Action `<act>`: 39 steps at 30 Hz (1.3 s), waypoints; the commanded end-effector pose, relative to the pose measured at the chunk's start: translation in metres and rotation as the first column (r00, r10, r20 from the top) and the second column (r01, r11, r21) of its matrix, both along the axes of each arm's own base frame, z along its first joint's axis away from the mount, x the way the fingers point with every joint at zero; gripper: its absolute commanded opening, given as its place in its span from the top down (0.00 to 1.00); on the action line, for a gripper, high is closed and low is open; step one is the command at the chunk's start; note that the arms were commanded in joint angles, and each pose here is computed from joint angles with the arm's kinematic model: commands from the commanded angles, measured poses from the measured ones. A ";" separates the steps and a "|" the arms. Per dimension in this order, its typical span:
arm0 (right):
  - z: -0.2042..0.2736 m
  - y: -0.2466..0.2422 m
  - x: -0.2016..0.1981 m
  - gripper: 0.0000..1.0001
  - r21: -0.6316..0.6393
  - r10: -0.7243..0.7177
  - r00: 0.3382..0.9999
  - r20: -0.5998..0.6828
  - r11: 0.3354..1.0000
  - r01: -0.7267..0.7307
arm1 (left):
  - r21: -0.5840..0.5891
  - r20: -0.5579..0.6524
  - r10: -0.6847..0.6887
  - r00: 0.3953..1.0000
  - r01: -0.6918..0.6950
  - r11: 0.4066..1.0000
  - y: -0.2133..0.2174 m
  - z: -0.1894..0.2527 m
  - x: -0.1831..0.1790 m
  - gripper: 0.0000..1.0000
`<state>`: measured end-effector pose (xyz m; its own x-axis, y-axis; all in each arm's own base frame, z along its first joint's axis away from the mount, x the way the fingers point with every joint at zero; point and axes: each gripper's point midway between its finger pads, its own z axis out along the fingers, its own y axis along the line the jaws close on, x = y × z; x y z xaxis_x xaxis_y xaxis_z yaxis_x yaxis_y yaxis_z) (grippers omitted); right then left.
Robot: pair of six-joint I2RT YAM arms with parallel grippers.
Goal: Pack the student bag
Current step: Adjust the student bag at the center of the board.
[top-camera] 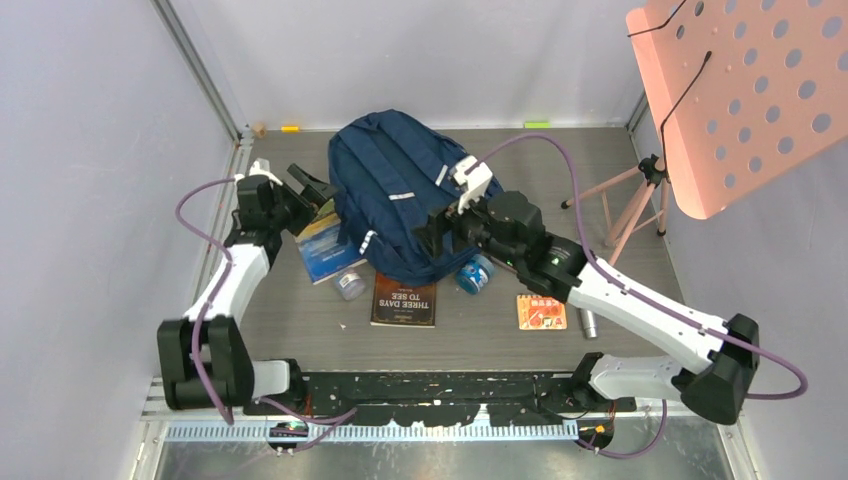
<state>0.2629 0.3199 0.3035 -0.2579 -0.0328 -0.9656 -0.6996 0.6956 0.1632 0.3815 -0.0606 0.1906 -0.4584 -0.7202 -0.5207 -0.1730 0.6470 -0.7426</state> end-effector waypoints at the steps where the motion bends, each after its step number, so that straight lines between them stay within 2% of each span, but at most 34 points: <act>1: -0.009 -0.024 -0.013 0.16 0.014 -0.048 0.998 -0.041 0.999 0.048 | 0.005 0.156 -0.069 0.985 0.069 0.998 -0.003 0.032 0.045 0.02; 5: -0.017 -0.034 -0.025 0.16 0.012 -0.040 0.997 -0.067 0.999 0.041 | 0.014 0.142 -0.089 0.986 0.088 0.996 -0.002 0.017 0.074 0.02; 9: -0.021 -0.042 -0.030 0.16 -0.003 -0.047 0.996 -0.075 0.999 0.047 | -0.034 0.133 -0.126 0.983 0.131 0.991 -0.010 0.000 0.093 0.02; 14: -0.025 -0.046 -0.034 0.16 -0.020 -0.045 0.995 -0.089 0.999 0.044 | -0.094 0.020 -0.179 0.984 0.180 0.979 -0.019 -0.037 0.102 0.01; 19: -0.036 -0.047 -0.033 0.16 -0.042 -0.061 0.992 -0.112 0.998 0.056 | -0.134 0.011 -0.248 0.969 0.247 0.960 -0.036 -0.049 0.106 0.02; 20: -0.039 -0.046 -0.032 0.16 -0.048 -0.065 0.991 -0.118 0.997 0.060 | -0.136 0.021 -0.256 0.966 0.257 0.957 -0.037 -0.047 0.106 0.07; 21: -0.043 -0.046 -0.032 0.17 -0.055 -0.069 0.990 -0.124 0.997 0.062 | -0.136 0.033 -0.262 0.964 0.264 0.955 -0.038 -0.044 0.107 0.15; 22: -0.045 -0.047 -0.030 0.17 -0.061 -0.079 0.988 -0.130 0.996 0.071 | -0.134 0.048 -0.265 0.963 0.269 0.954 -0.039 -0.041 0.107 0.30; 23: -0.048 -0.047 -0.030 0.17 -0.066 -0.084 0.987 -0.135 0.995 0.075 | -0.131 0.063 -0.267 0.962 0.273 0.953 -0.039 -0.037 0.108 0.39; 24: -0.050 -0.047 -0.029 0.17 -0.070 -0.090 0.986 -0.140 0.994 0.081 | -0.130 0.080 -0.271 0.959 0.280 0.951 -0.040 -0.034 0.108 0.53; 25: -0.052 -0.047 -0.029 0.17 -0.072 -0.096 0.984 -0.147 0.994 0.086 | -0.127 0.101 -0.277 0.956 0.288 0.949 -0.041 -0.029 0.108 0.72; 27: -0.057 -0.050 -0.026 0.17 -0.076 -0.124 0.981 -0.151 0.991 0.113 | -0.127 0.151 -0.287 0.946 0.306 0.943 -0.044 -0.016 0.108 0.93; 28: -0.059 -0.050 -0.025 0.17 -0.078 -0.132 0.979 -0.153 0.990 0.121 | -0.128 0.181 -0.295 0.938 0.320 0.939 -0.046 -0.007 0.107 1.00; 34: -0.072 -0.062 -0.020 0.18 -0.097 -0.209 0.964 -0.164 0.976 0.195 | -0.106 0.383 -0.301 0.873 0.365 0.925 -0.058 0.071 0.094 1.00; 39: -0.071 -0.071 -0.019 0.18 -0.092 -0.245 0.957 -0.155 0.968 0.233 | -0.057 0.542 -0.274 0.794 0.361 0.931 -0.077 0.156 0.070 1.00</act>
